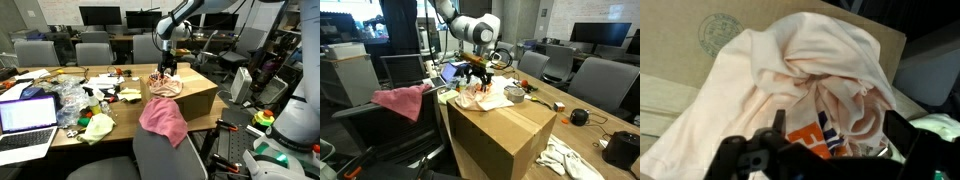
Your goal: Put the two objects on the headrest of the grey chair
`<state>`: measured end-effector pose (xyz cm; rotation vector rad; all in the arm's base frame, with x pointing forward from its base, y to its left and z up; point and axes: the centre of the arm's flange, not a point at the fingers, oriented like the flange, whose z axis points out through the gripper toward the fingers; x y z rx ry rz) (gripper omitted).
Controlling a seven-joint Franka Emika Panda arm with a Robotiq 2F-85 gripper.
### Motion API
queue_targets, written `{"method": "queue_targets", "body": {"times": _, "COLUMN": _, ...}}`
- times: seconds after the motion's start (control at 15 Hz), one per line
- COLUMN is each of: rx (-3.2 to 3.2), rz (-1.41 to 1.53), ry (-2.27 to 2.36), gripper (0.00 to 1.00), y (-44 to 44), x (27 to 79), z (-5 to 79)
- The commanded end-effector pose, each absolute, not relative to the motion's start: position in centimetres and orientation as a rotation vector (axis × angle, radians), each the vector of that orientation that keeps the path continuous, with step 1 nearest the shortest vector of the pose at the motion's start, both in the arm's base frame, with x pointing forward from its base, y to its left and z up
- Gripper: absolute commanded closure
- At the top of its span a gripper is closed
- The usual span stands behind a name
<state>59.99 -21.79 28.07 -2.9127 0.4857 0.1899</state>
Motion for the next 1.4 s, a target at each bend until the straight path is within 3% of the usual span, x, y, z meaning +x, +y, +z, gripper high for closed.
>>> {"method": "queue_targets", "body": {"times": 0.0, "rx": -2.873, "rz": 0.222, "ry": 0.509, "gripper": 0.00, "y": -22.1, "x": 61.3, "z": 26.7}}
{"method": "queue_targets", "body": {"times": 0.8, "rx": -2.921, "rz": 0.376, "ry": 0.496, "gripper": 0.00, "y": -20.4, "x": 60.9, "z": 22.1}}
{"method": "queue_targets", "body": {"times": 0.87, "rx": -2.923, "rz": 0.382, "ry": 0.494, "gripper": 0.16, "y": -20.4, "x": 60.9, "z": 22.0}}
{"method": "queue_targets", "body": {"times": 0.93, "rx": -2.925, "rz": 0.382, "ry": 0.491, "gripper": 0.25, "y": -20.3, "x": 60.9, "z": 22.0}}
{"method": "queue_targets", "body": {"times": 1.33, "rx": -2.929, "rz": 0.379, "ry": 0.489, "gripper": 0.72, "y": -20.1, "x": 60.9, "z": 22.5}}
